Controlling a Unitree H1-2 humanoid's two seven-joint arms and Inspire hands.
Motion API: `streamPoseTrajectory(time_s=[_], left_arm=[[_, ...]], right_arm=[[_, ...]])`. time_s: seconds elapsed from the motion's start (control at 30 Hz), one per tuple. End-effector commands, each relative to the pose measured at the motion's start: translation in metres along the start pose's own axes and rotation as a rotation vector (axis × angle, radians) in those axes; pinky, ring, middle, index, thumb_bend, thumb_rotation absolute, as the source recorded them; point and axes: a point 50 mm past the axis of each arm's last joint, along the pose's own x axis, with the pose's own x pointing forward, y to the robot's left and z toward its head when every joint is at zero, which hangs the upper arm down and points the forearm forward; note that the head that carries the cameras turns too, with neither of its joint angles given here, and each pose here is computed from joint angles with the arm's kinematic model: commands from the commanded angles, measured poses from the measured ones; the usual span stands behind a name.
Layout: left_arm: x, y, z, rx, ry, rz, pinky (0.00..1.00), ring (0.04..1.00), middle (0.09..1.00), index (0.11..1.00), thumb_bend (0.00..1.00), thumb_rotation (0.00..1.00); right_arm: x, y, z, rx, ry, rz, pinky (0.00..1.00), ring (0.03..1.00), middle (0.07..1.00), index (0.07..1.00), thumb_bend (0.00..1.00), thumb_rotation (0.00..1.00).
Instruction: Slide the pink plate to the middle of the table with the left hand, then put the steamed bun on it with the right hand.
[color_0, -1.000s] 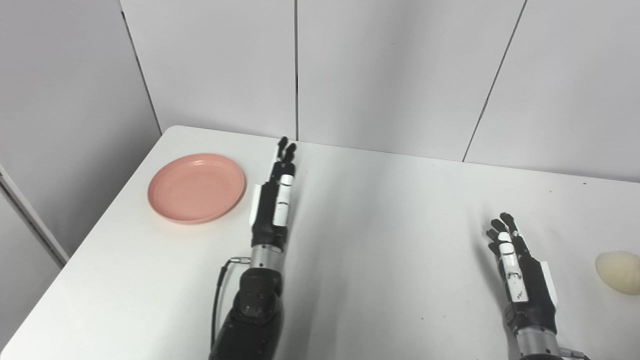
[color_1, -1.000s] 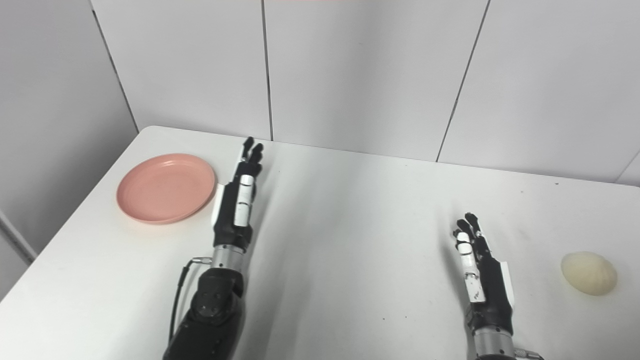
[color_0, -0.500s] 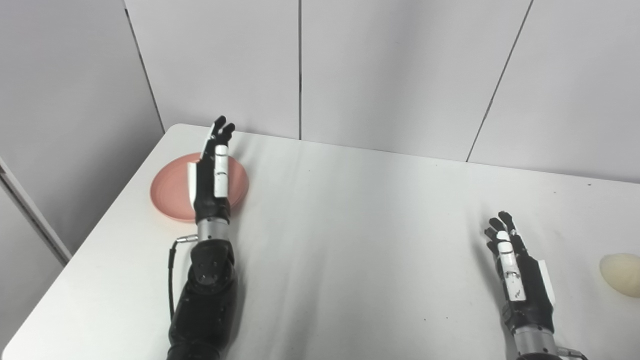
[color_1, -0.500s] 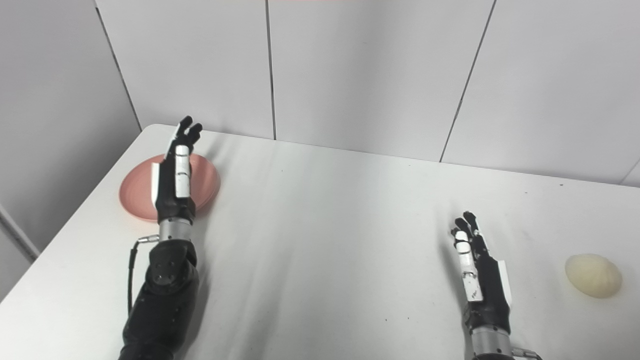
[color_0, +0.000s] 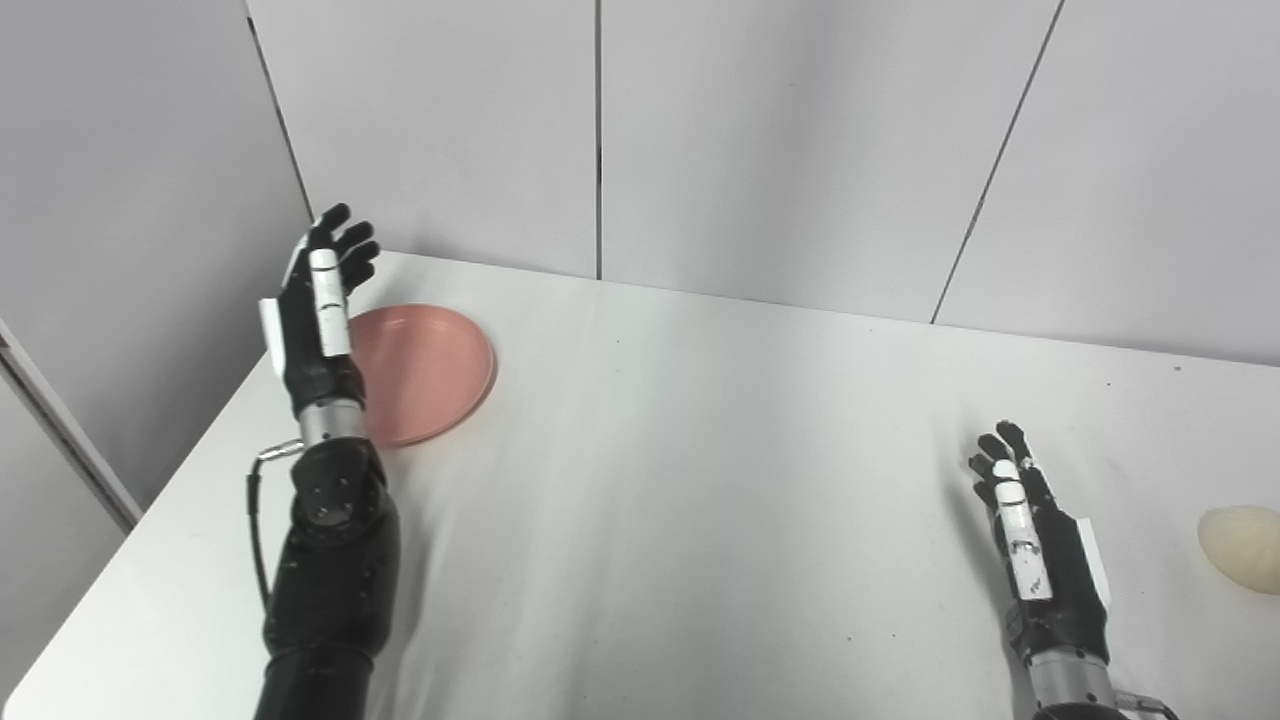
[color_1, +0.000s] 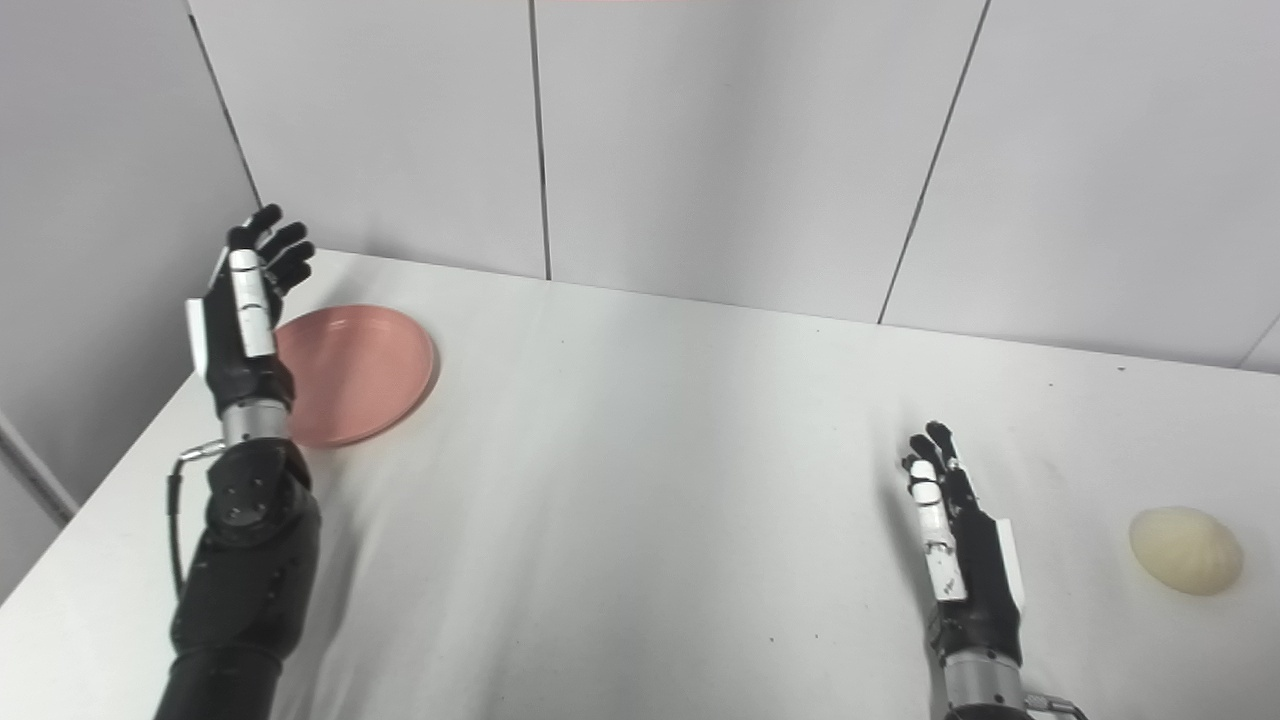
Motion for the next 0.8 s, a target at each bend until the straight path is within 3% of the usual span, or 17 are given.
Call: streamPoseTrajectory(time_s=[0.0,0.23,0.53,0.77], left_arm=[[0.024,0.001,0.029,-0.019,-0.073,0.005,0.75,0.726,0.723,0.731,0.73,1.00],[0.042,0.028,0.025,0.000,-0.060,0.117,0.64,0.656,0.660,0.663,0.74,1.00],[0.053,0.057,0.022,0.047,0.000,0.068,0.73,0.710,0.695,0.705,0.78,1.00],[0.057,0.066,0.013,0.058,0.055,-0.004,0.81,0.776,0.755,0.757,0.82,1.00]], right_arm=[[0.005,0.000,0.011,0.004,-0.078,0.007,0.96,0.914,0.924,0.939,0.41,0.88],[0.005,-0.001,0.011,0.000,-0.074,0.002,0.96,0.913,0.923,0.937,0.41,0.88],[0.005,0.000,0.012,0.012,-0.071,0.000,0.97,0.918,0.927,0.940,0.40,0.88],[0.006,0.000,0.013,0.007,-0.076,-0.009,0.95,0.903,0.914,0.927,0.40,0.85]])
